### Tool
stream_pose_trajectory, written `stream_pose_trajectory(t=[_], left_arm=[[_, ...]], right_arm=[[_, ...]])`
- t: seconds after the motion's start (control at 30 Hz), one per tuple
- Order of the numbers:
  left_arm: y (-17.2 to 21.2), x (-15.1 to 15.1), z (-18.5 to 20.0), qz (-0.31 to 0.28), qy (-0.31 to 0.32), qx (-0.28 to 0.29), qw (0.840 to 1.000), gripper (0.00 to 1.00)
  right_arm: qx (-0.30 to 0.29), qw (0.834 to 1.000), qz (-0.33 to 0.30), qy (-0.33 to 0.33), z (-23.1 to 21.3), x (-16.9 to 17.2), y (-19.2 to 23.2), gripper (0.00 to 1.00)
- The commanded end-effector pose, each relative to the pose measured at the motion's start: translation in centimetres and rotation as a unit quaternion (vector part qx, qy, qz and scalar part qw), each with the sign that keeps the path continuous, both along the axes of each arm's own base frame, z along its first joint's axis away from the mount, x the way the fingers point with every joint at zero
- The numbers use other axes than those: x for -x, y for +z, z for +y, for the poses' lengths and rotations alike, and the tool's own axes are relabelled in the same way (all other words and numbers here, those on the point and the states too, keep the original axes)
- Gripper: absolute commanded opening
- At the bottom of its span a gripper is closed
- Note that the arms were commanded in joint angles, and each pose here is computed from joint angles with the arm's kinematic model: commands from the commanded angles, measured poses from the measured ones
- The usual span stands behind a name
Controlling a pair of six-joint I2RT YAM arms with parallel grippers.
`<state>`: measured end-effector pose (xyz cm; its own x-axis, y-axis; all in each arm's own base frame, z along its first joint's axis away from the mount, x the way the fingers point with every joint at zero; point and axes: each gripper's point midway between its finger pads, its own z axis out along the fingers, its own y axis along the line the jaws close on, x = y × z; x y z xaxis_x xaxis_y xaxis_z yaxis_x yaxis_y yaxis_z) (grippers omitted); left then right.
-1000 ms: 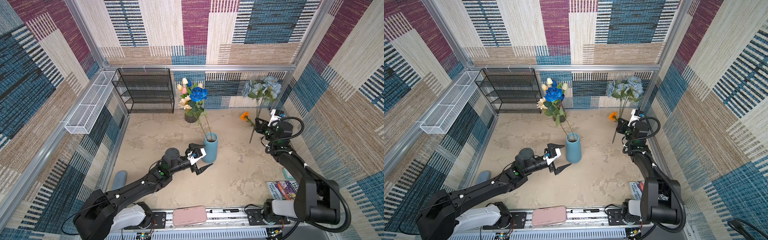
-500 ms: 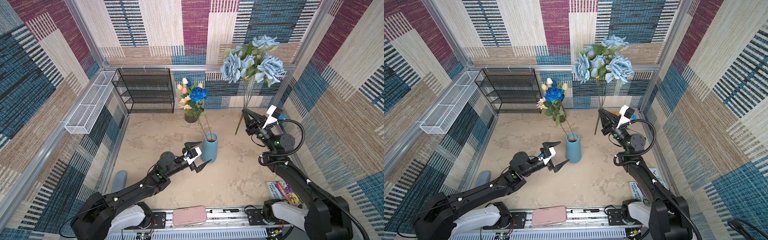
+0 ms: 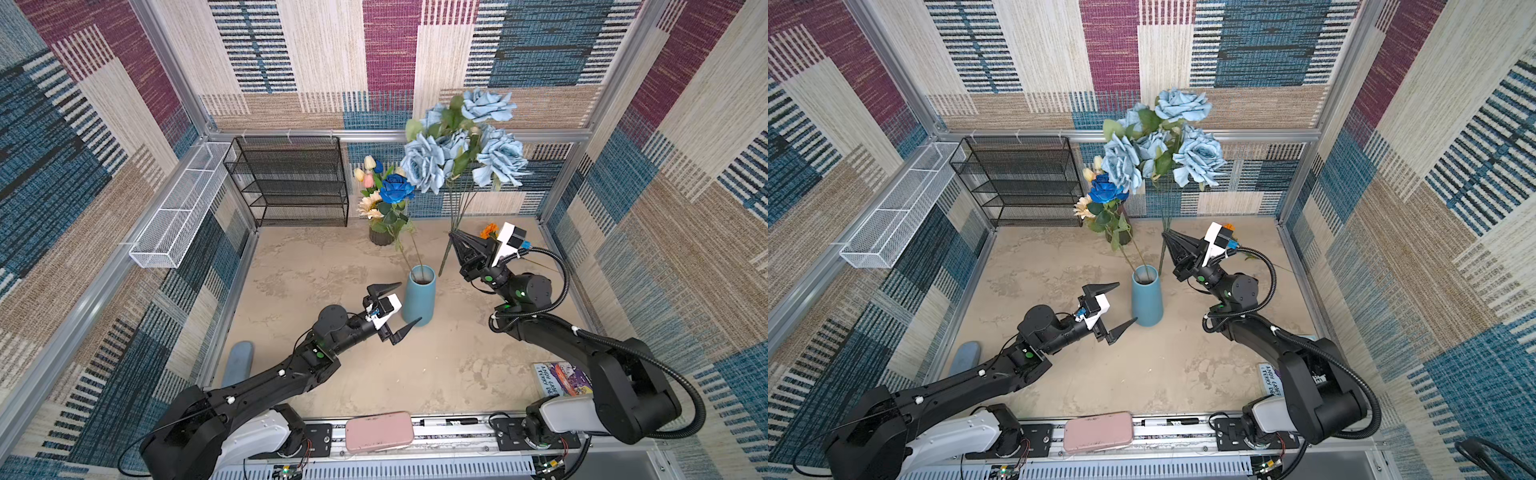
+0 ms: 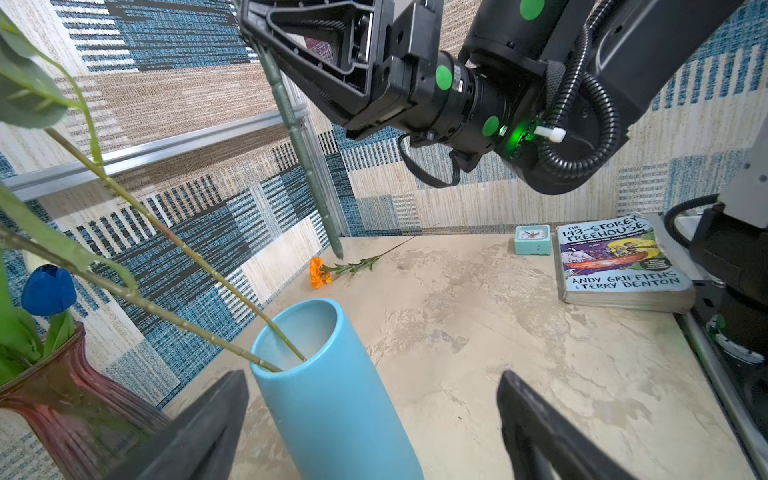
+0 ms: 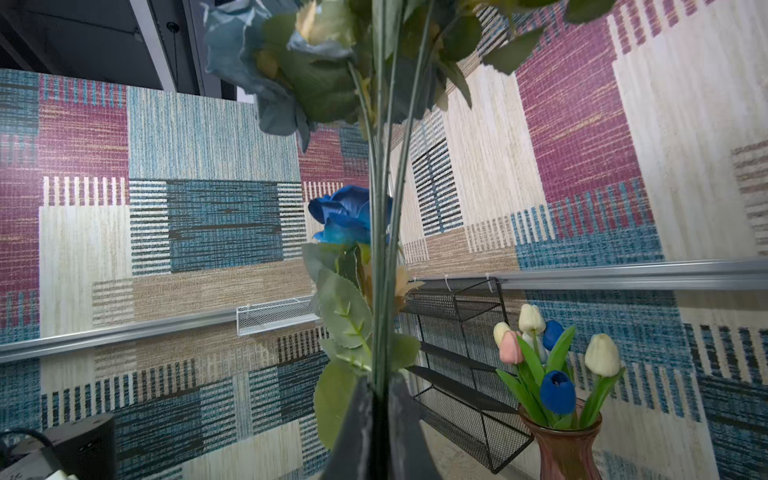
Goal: Arrange the flowers into the vase
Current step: 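Lift the pale blue roses with the right gripper and carry toward the vase, then lower the pale blue rose stems into the light blue vase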
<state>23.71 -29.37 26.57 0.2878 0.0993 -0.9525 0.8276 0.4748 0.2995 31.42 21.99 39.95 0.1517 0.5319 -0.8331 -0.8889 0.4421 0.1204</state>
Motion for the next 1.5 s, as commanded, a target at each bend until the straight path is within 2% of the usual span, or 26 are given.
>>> stream_pose_trajectory(t=[0.0,0.37,0.87,0.93,1.03,1.27,1.47], left_arm=[[0.3,-0.1,0.1,-0.002,0.004,0.008,1.0,0.96],[0.0,-0.3,0.2,-0.003,0.011,-0.004,1.0,0.96],[-0.7,-0.7,-0.2,0.002,0.011,-0.014,1.0,0.96],[-0.8,-0.8,-0.3,0.003,0.01,-0.015,1.0,0.96],[-0.8,-0.8,-0.4,0.003,0.008,-0.016,1.0,0.96],[-0.7,-0.9,-0.6,0.004,0.006,-0.016,1.0,0.96],[-0.7,-0.9,-0.6,0.003,0.005,-0.016,1.0,0.96]], right_arm=[[-0.019,0.991,-0.128,0.021,0.1,3.7,2.9,0.0],[-0.016,0.99,-0.136,0.028,1.4,2.6,0.8,0.0],[0.0,0.99,-0.137,0.014,1.1,3.7,-2.1,0.0],[0.0,0.991,-0.135,0.01,0.9,3.7,-2.3,0.1],[-0.002,0.991,-0.134,0.001,0.6,3.9,-2.2,0.33],[0.0,0.99,-0.141,-0.017,0.0,4.6,-2.0,0.5],[-0.002,0.989,-0.135,-0.063,-1.4,4.9,-1.7,0.63]])
